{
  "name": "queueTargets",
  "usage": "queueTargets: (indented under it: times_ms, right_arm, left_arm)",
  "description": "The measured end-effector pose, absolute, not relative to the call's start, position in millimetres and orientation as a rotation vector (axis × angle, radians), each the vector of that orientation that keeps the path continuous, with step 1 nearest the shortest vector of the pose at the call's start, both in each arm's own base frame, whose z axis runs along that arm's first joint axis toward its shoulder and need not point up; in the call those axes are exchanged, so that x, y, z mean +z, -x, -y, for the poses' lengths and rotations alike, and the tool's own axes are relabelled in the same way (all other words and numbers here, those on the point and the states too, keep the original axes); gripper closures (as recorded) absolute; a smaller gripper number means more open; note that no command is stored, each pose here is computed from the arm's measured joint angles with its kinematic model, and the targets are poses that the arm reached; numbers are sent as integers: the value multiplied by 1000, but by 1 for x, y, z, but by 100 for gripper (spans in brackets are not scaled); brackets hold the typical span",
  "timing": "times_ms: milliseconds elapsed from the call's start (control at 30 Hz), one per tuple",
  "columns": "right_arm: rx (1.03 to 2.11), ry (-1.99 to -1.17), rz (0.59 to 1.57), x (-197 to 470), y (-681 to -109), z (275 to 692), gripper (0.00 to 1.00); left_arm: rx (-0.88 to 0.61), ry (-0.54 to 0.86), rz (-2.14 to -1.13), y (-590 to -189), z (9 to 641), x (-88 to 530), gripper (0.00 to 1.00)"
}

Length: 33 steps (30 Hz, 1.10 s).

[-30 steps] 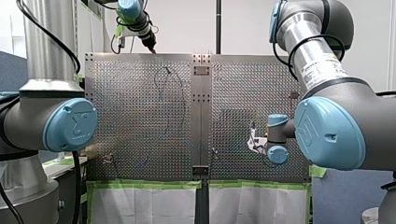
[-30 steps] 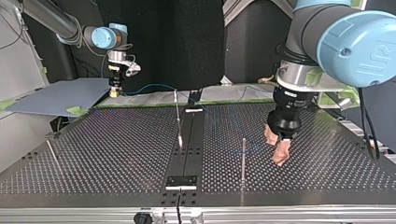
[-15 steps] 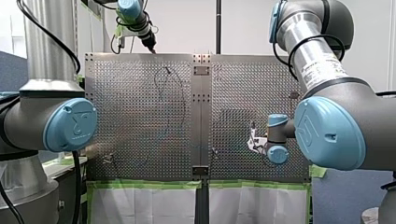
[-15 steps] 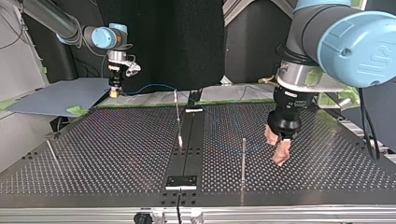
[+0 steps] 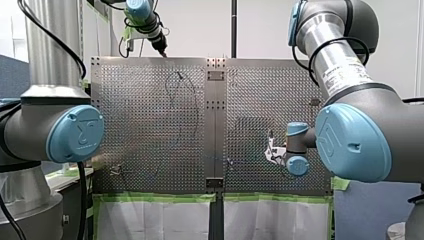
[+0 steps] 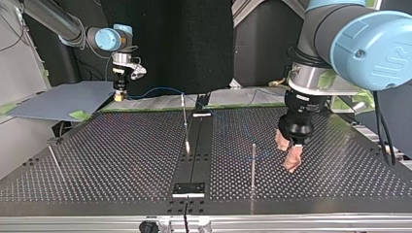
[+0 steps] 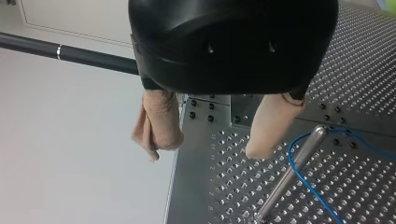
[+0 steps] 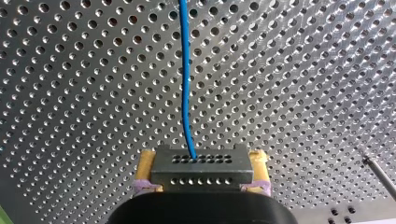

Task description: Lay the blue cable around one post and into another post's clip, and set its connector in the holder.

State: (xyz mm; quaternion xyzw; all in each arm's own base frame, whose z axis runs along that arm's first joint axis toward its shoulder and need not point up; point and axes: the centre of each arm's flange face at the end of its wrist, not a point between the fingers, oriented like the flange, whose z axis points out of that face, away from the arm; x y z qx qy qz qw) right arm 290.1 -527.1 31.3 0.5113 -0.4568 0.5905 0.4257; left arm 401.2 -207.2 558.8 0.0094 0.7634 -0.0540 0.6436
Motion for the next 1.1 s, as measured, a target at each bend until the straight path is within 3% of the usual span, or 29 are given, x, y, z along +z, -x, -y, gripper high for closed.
queueTargets:
  times_ms: [533,867,1100]
  right_arm:
    - [1476,-1278,1142,31,-290,527,100]
    - [1475,-1280,1139,31,-291,527,100]
    - [1477,-1284,1136,31,-293,525,100]
  left_arm:
    - [-138,-43,-1740,-398,214,558,0]
    - [-246,-161,-1718,-367,242,551,0]
    - [-319,-158,-1726,-357,264,525,0]
